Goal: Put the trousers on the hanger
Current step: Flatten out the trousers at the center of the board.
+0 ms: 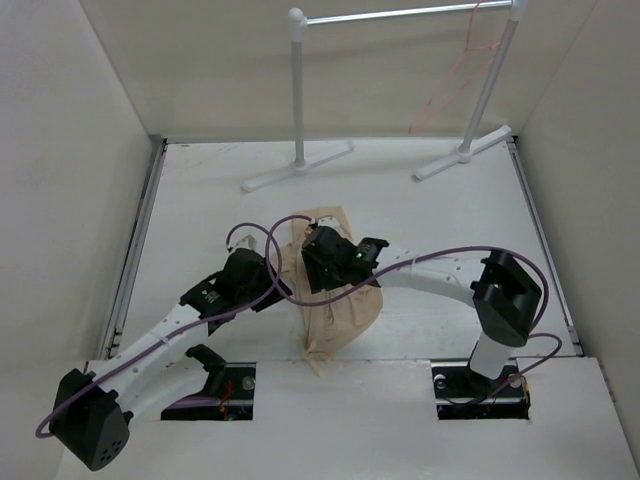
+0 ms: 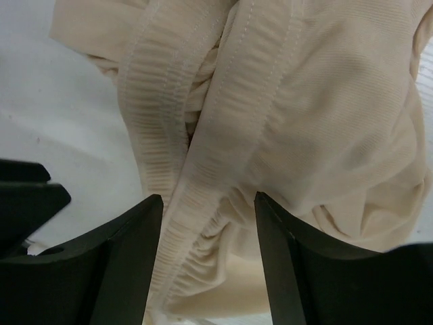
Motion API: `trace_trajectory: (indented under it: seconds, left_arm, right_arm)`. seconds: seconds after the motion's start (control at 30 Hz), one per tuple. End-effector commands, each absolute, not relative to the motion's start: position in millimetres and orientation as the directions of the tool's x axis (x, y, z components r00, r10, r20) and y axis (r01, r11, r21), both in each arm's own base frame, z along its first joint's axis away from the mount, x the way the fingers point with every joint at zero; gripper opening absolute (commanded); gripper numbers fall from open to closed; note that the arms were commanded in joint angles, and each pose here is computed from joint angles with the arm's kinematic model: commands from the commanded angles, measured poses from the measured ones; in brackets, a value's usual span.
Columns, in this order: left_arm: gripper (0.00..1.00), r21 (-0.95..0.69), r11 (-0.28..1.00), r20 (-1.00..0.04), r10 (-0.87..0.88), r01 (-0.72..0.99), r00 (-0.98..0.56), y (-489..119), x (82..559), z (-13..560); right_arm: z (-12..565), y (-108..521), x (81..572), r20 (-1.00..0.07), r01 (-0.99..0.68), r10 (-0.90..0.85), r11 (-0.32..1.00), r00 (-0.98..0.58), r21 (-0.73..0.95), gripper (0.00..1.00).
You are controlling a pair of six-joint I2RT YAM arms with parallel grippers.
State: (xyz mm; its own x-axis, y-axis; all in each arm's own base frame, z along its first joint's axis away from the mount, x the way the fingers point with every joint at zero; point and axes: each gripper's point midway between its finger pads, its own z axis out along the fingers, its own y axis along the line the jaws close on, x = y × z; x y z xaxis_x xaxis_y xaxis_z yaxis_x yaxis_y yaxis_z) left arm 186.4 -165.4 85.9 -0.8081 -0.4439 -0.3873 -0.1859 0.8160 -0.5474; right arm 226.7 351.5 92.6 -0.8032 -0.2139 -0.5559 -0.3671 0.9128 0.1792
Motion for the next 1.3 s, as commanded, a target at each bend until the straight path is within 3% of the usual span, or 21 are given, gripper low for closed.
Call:
trace_trajectory:
  seconds: [0.0,0.03,0.1,0.13,0.17,0.3,0.53,0.6,0.7,0.83,0.93,1.03,1.1,1.13,1.17,1.2,1.27]
  left_arm:
    - [0.34,-0.621,0.763,-0.37,-0.484,-0.176,-0.793,-182,187,90]
    - [0.34,-0.623,0.762,-0.367,-0.485,-0.177,-0.793,-183,186,88]
    - [0.34,-0.623,0.761,-0.357,-0.483,-0.181,-0.799,-187,185,83]
    - [0.34,-0.622,0.762,-0.357,-0.482,-0.181,-0.801,-188,185,82]
    - [0.34,-0.615,0.768,-0.355,-0.472,-0.179,-0.807,-191,186,78]
    - [0.34,-0.608,0.774,-0.357,-0.463,-0.175,-0.811,-198,192,73]
    - [0.38,-0.606,0.78,-0.36,-0.441,-0.153,-0.822,-224,213,65]
    - [0.37,-0.603,0.785,-0.362,-0.429,-0.143,-0.828,-232,216,63]
    - [0.3,-0.555,0.813,-0.377,-0.435,-0.176,-0.818,-224,221,52]
    - [0.14,-0.544,0.818,-0.409,-0.453,-0.187,-0.792,-217,227,54]
    - [0.08,-0.558,0.81,-0.436,-0.471,-0.18,-0.767,-213,230,65]
    - [0.07,-0.564,0.806,-0.44,-0.478,-0.181,-0.76,-209,228,69]
    - [0.06,-0.554,0.811,-0.443,-0.478,-0.187,-0.758,-204,225,69]
    - [0.05,-0.549,0.813,-0.447,-0.481,-0.194,-0.754,-200,223,69]
    - [0.04,-0.547,0.814,-0.451,-0.484,-0.196,-0.75,-197,223,71]
    - [0.03,-0.546,0.813,-0.458,-0.493,-0.203,-0.74,-193,224,74]
    - [0.0,-0.543,0.809,-0.487,-0.521,-0.225,-0.701,-180,230,88]
  right_arm:
    - [107,373,253,-0.617,-0.331,-0.104,0.905,-0.78,0.266,0.59]
    - [102,371,256,-0.612,-0.318,-0.097,0.911,-0.785,0.264,0.56]
    - [98,366,258,-0.611,-0.298,-0.082,0.919,-0.787,0.26,0.31]
    - [99,365,258,-0.613,-0.293,-0.077,0.92,-0.786,0.26,0.28]
    - [106,356,261,-0.631,-0.272,-0.049,0.926,-0.774,0.262,0.13]
    - [115,332,261,-0.636,-0.228,-0.001,0.934,-0.772,0.275,0.03]
    - [139,266,243,-0.639,-0.127,0.142,0.926,-0.756,0.356,0.01]
    - [138,252,239,-0.632,-0.105,0.164,0.925,-0.757,0.365,0.03]
    - [144,261,236,-0.627,-0.149,0.146,0.907,-0.765,0.394,0.16]
    - [144,306,234,-0.626,-0.241,0.071,0.885,-0.776,0.399,0.53]
    - [128,322,243,-0.604,-0.235,0.056,0.89,-0.795,0.391,0.64]
    - [112,331,247,-0.586,-0.228,0.044,0.895,-0.809,0.383,0.66]
    - [105,337,251,-0.578,-0.223,0.047,0.895,-0.814,0.387,0.59]
    - [105,340,253,-0.584,-0.224,0.052,0.893,-0.81,0.39,0.5]
    - [109,343,257,-0.597,-0.225,0.064,0.89,-0.8,0.397,0.3]
    - [114,343,260,-0.605,-0.222,0.072,0.891,-0.793,0.397,0.18]
    - [133,347,261,-0.636,-0.243,0.074,0.885,-0.768,0.397,0.1]
